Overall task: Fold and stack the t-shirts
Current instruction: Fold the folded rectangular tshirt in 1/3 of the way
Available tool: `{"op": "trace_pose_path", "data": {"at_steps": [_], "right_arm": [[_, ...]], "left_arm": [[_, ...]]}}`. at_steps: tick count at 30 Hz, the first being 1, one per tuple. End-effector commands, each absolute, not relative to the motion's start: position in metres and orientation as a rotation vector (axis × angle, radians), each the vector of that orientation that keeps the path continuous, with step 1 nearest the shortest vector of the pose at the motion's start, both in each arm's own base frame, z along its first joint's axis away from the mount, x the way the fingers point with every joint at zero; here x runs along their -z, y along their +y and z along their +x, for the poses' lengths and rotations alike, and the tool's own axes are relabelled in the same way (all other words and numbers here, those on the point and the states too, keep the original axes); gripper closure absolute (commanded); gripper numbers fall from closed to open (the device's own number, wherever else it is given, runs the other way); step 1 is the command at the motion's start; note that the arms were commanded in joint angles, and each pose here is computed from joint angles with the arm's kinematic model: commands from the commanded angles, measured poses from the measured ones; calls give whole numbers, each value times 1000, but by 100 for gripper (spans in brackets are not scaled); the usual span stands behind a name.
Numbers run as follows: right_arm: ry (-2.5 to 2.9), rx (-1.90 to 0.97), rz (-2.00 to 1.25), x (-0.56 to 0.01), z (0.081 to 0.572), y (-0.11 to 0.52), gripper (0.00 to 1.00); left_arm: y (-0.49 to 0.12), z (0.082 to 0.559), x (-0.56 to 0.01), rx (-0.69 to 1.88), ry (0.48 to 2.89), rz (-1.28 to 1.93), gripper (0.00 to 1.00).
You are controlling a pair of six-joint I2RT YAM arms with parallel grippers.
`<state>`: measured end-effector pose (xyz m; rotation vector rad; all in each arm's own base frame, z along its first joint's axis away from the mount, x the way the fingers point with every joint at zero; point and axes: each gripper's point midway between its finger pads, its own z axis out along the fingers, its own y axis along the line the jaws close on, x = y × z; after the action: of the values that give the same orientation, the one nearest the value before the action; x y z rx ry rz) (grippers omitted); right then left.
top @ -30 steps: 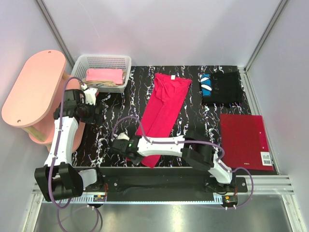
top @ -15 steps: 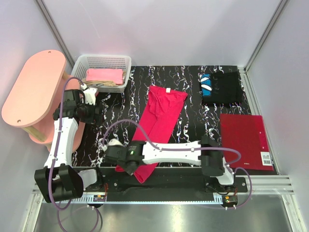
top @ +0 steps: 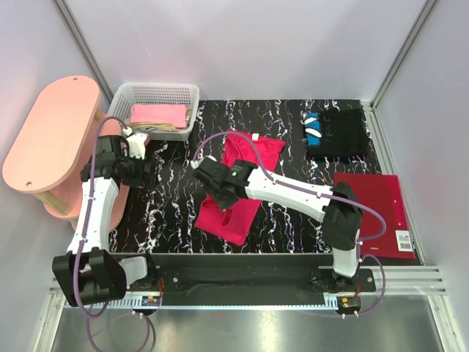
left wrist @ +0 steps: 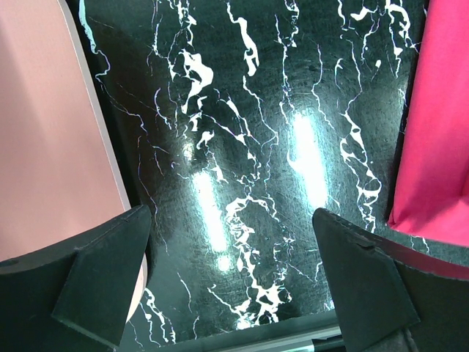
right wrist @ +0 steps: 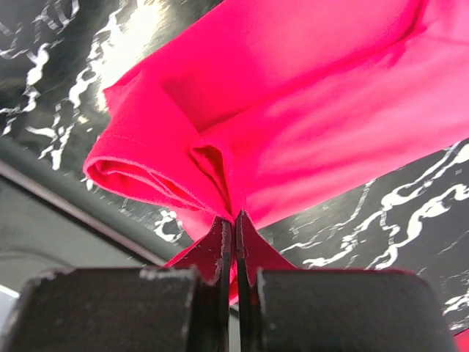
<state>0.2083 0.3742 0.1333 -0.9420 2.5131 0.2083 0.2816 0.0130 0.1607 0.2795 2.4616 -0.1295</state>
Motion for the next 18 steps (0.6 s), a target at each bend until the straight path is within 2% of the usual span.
{"op": "trace_pose_path", "data": {"at_steps": [1, 18], "right_arm": [[2451, -224, -988, -136, 237, 373, 100], [2518, -177, -902, -98, 325, 350, 100]], "left_arm": [[13, 295, -178, 134, 2405, 279, 1], [11, 292, -172, 152, 2424, 290, 1]]}}
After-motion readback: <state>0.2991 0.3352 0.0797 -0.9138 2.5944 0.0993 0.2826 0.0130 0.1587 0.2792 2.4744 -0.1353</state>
